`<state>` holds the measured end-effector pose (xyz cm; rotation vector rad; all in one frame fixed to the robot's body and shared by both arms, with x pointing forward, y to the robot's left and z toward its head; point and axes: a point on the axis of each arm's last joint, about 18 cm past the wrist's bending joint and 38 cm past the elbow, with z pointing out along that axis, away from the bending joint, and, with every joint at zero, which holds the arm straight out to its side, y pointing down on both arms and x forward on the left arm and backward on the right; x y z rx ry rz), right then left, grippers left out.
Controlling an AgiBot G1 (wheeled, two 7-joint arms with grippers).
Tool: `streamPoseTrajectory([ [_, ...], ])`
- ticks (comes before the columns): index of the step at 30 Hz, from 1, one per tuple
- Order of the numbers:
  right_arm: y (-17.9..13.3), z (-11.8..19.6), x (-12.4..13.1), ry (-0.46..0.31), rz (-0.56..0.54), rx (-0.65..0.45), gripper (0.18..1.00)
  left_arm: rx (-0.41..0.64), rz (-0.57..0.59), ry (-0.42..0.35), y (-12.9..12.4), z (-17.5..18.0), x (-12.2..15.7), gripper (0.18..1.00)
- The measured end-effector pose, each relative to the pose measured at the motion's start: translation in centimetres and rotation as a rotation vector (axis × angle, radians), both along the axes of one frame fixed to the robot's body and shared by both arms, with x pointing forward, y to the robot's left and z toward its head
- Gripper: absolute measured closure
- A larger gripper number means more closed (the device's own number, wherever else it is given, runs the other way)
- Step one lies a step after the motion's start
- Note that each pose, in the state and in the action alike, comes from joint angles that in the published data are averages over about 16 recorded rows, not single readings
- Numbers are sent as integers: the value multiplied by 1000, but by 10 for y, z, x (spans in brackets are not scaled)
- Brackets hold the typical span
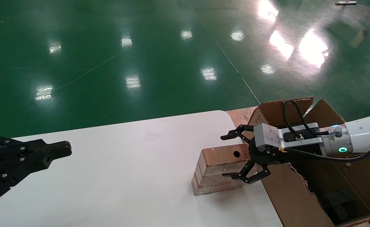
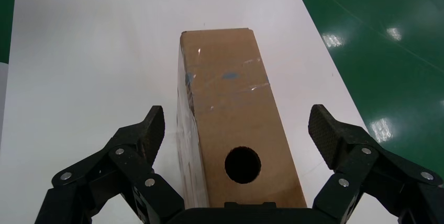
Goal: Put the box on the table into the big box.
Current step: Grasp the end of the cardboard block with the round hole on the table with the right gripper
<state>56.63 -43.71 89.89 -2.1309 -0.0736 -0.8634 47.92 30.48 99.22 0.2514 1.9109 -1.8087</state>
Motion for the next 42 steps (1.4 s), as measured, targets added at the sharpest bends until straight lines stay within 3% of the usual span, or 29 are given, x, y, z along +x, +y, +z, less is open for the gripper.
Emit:
streamPoseTrajectory([
  [24, -4, -1, 1, 3, -9, -14, 178, 0, 0, 0, 0, 0, 0, 956],
  [36, -4, -1, 1, 3, -8, -14, 182, 0, 0, 0, 0, 0, 0, 798],
  [42, -4, -1, 1, 2, -8, -13, 208, 0, 0, 0, 0, 0, 0, 665],
])
